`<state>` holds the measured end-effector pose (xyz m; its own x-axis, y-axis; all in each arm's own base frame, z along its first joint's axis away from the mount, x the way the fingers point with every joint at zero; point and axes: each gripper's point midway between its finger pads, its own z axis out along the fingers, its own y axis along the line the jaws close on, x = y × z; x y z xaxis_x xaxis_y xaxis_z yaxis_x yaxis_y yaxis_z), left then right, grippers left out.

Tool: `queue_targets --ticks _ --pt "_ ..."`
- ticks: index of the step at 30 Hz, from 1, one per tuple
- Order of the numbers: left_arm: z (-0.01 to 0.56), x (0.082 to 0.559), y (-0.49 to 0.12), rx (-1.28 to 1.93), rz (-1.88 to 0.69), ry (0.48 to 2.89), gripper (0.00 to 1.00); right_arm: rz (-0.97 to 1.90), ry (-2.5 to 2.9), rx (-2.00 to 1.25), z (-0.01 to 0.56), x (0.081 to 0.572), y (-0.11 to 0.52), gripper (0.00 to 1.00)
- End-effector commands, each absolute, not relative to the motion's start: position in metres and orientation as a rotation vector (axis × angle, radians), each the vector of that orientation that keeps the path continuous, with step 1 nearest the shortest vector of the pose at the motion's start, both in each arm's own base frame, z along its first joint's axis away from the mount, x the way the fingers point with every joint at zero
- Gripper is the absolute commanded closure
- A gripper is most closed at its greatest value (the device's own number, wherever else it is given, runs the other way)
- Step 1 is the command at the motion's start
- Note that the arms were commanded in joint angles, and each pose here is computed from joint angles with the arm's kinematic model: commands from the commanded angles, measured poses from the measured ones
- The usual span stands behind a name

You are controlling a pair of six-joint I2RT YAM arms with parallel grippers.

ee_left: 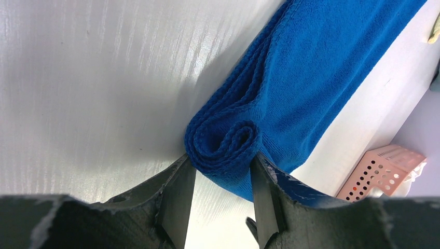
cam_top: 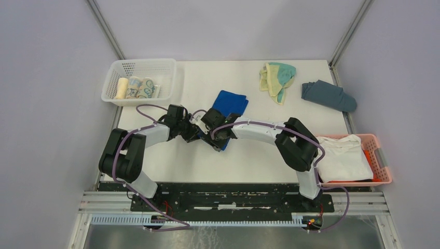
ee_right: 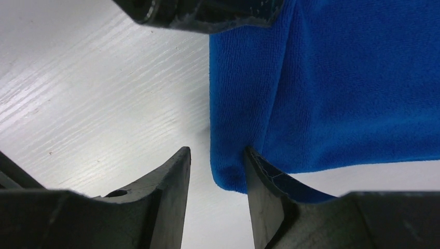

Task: Roll the towels
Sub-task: Roll the towel at the center of the board.

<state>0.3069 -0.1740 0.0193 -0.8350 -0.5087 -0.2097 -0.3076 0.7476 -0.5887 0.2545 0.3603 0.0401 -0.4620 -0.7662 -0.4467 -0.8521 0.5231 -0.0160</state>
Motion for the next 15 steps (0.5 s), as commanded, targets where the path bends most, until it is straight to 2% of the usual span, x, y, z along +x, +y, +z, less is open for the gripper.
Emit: queue_targets --ticks 1,9,15 --pt "-0.036 0.258 -0.137 -0.687 -0.463 2.801 0.48 0.279 2.33 -1.339 0.034 0.261 0.371 0.5" --pt "-0.034 0.258 -0.139 -0.685 -0.476 2.8 0.48 0.092 2.379 -1.365 -0.001 0.266 0.346 0.49" --pt "-0.033 0.261 -0.135 -0.673 -0.447 2.798 0.48 0.006 2.339 -1.336 0.009 0.274 0.334 0.48"
